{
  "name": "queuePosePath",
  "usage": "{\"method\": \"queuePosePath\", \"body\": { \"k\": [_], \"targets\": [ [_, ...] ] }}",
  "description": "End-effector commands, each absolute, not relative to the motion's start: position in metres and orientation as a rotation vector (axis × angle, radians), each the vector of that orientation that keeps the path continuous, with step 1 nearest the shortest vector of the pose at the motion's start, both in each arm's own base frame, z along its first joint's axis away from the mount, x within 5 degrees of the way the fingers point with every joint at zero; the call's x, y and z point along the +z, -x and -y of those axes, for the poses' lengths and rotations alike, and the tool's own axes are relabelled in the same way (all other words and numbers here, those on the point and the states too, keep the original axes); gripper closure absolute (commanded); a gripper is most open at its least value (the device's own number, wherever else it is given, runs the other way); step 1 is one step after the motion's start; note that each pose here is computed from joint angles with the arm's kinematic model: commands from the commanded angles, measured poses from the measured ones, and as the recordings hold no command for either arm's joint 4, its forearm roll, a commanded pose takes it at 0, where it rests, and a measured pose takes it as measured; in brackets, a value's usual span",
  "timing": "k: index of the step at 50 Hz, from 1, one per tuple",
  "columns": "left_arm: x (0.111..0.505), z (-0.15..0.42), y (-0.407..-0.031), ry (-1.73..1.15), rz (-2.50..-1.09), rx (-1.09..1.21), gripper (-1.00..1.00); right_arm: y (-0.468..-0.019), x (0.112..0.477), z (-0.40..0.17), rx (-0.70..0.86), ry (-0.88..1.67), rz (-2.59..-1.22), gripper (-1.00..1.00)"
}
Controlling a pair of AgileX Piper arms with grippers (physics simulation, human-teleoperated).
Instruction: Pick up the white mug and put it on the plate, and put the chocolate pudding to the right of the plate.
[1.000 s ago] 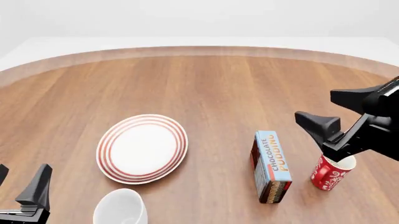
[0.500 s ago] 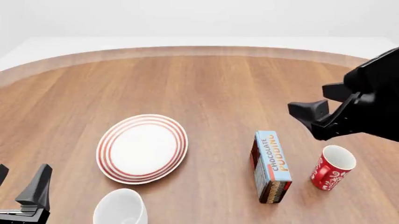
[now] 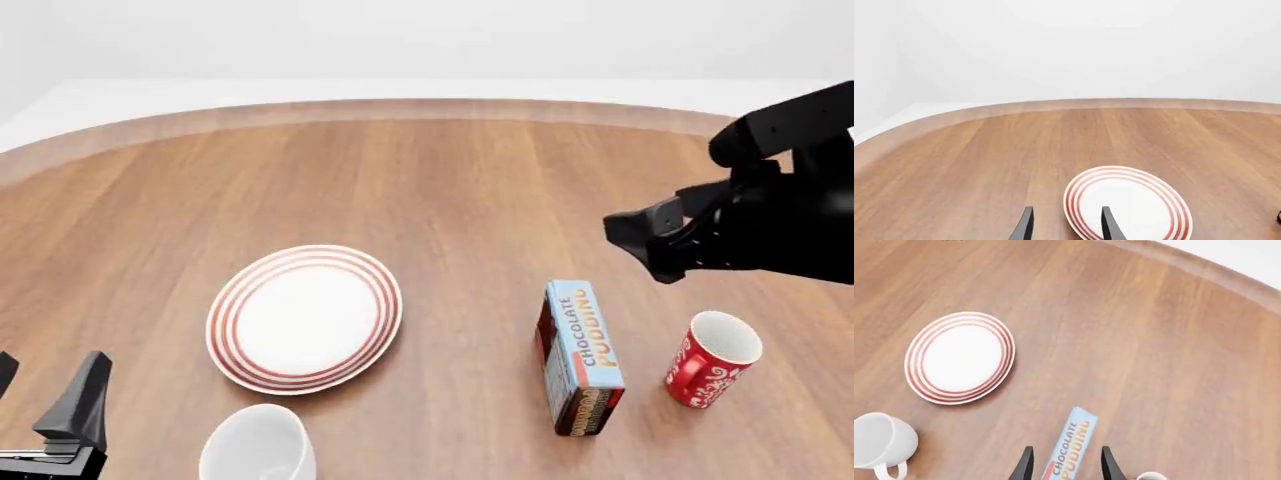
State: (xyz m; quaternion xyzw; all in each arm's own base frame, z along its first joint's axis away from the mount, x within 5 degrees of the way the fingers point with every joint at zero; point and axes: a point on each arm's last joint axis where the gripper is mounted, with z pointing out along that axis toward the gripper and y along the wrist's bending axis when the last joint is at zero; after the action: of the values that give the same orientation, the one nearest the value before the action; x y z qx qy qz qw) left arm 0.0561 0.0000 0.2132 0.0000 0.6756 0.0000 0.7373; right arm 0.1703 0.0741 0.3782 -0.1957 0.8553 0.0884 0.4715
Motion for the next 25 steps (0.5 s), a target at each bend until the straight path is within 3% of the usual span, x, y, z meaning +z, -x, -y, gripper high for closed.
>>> {"method": "queuePosePath", "body": {
  "k": [1,25],
  "targets": [
    [0.213,0.0,-0.056,0.0,-1.484,0.0,-1.0,-0.181,0.372,-0.081,0.255,0.424,-2.137,-1.0],
    [0.213,0.0,-0.056,0.0,-1.484,0.0,-1.0,-0.196,0.336,-0.082,0.24,0.387,-2.244,-1.0]
  ]
}}
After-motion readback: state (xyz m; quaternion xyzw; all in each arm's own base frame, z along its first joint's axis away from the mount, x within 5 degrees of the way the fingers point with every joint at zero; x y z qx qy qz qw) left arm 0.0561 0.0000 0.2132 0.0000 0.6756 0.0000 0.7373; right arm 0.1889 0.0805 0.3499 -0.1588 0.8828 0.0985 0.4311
